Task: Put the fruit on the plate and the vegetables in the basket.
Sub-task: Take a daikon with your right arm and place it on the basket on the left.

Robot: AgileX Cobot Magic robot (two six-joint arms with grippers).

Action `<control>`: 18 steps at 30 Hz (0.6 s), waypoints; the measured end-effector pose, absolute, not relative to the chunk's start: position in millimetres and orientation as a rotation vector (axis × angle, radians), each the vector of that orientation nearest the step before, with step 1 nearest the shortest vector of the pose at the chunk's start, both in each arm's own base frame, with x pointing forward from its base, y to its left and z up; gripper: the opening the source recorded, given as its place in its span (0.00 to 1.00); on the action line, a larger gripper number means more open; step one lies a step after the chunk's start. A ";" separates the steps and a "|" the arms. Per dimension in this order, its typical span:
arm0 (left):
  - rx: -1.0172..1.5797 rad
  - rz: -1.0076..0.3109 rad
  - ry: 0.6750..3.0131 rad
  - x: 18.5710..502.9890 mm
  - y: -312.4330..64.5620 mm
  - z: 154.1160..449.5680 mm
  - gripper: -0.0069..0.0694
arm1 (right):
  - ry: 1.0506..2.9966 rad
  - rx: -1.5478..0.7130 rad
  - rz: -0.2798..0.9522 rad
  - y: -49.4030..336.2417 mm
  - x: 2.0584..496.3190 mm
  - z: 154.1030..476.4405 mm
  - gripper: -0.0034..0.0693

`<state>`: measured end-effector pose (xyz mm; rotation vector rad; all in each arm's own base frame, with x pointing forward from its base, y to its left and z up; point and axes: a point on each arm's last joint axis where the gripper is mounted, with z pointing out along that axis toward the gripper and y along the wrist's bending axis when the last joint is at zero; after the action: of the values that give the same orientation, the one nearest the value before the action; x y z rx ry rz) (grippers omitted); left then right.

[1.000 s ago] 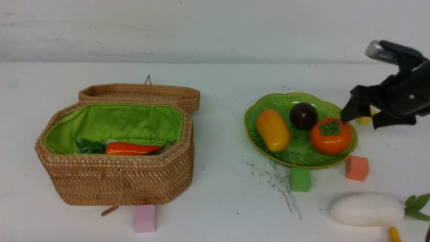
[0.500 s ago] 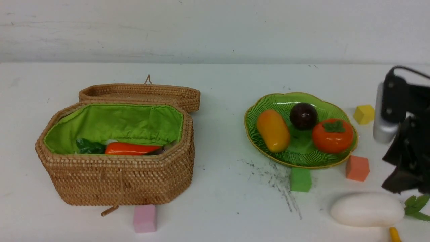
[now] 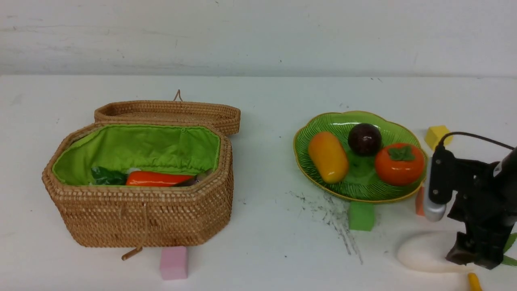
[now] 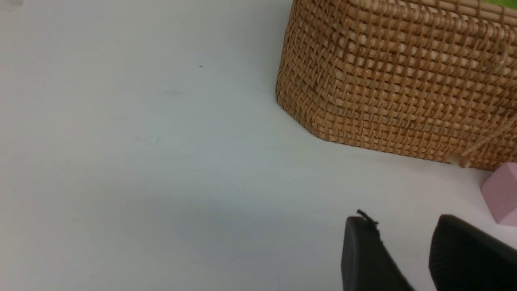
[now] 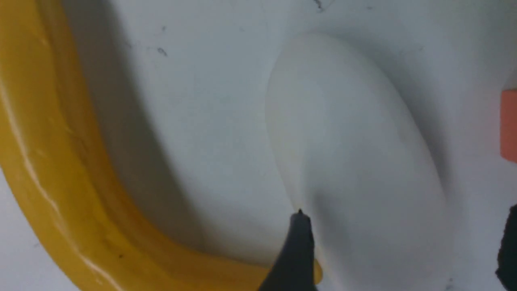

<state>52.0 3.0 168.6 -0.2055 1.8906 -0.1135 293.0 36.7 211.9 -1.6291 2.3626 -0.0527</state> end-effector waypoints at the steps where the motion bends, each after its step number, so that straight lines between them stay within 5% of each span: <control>1: -0.206 -0.114 1.891 52.0 3.0 168.6 0.40 | 2.370 -1.632 -0.045 36.9 293.8 209.2 0.94; 5: -0.206 -0.114 1.891 52.0 3.0 168.6 0.40 | 2.416 -1.673 -0.016 36.5 299.4 188.9 0.95; 9: -0.206 -0.114 1.891 52.0 3.0 168.6 0.40 | 2.460 -1.723 0.009 35.5 304.5 166.5 0.82; 18: -0.206 -0.114 1.891 52.0 3.0 168.6 0.40 | 2.443 -1.737 -0.009 35.5 308.0 180.2 0.80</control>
<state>52.0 3.0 168.6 -0.2055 1.8906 -0.1135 308.0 35.5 180.2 -1.7375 2.4432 -0.0093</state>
